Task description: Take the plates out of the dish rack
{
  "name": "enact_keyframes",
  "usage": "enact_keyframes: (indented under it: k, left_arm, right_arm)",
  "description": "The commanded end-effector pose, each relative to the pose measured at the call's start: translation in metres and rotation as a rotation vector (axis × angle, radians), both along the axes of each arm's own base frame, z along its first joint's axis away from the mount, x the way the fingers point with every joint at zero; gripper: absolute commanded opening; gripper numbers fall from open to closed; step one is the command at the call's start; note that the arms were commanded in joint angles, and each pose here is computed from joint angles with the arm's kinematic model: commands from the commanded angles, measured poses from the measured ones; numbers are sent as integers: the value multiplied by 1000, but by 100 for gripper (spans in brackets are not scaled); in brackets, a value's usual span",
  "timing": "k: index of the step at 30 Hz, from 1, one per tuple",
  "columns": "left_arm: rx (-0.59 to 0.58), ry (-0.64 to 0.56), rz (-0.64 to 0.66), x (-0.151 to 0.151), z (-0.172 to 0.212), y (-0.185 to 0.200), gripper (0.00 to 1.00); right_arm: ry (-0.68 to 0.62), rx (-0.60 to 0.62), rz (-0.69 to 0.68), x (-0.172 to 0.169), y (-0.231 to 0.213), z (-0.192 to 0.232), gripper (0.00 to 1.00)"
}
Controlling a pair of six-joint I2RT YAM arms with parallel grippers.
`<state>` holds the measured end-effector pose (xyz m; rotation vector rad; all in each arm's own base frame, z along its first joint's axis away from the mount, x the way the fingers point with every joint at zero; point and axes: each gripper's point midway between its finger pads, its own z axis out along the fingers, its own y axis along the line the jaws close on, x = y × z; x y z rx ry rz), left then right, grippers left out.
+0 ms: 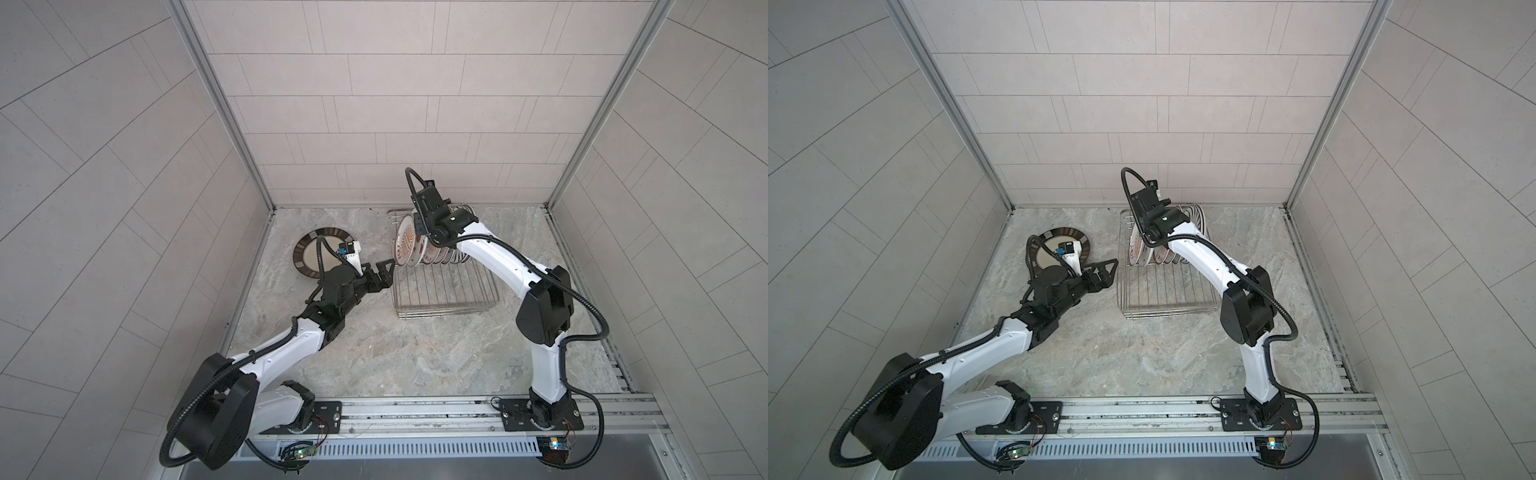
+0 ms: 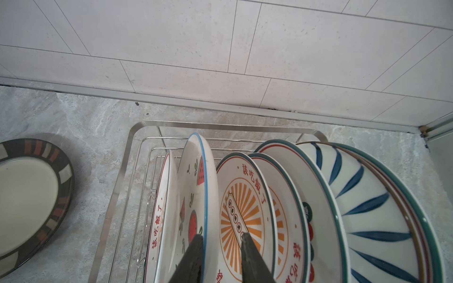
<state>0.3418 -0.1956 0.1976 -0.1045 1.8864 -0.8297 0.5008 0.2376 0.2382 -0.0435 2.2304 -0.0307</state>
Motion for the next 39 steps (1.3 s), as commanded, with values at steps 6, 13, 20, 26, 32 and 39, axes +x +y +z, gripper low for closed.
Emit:
enact_keyframes:
  k: [6,13,20,26,32,39]
  left_arm:
    - [-23,-19,3,2,5,-2,100]
    - [-22,-12,-2,4,3,-4,100]
    - [-20,-10,4,4,3,-3,100]
    - [-19,-11,9,2,5,-1,100]
    - [-14,-21,14,-1,8,2,100]
    - [-13,-24,20,-2,9,4,100]
  right_arm:
    - [83,33,20,12,8,-37,29]
    - [121,48,26,17,16,-55,19]
    - [84,28,-13,19,13,-42,12]
    - [19,-42,-34,15,17,-10,10]
    - [-14,-80,-57,10,9,13,7]
    - [-22,-90,-49,6,7,21,6]
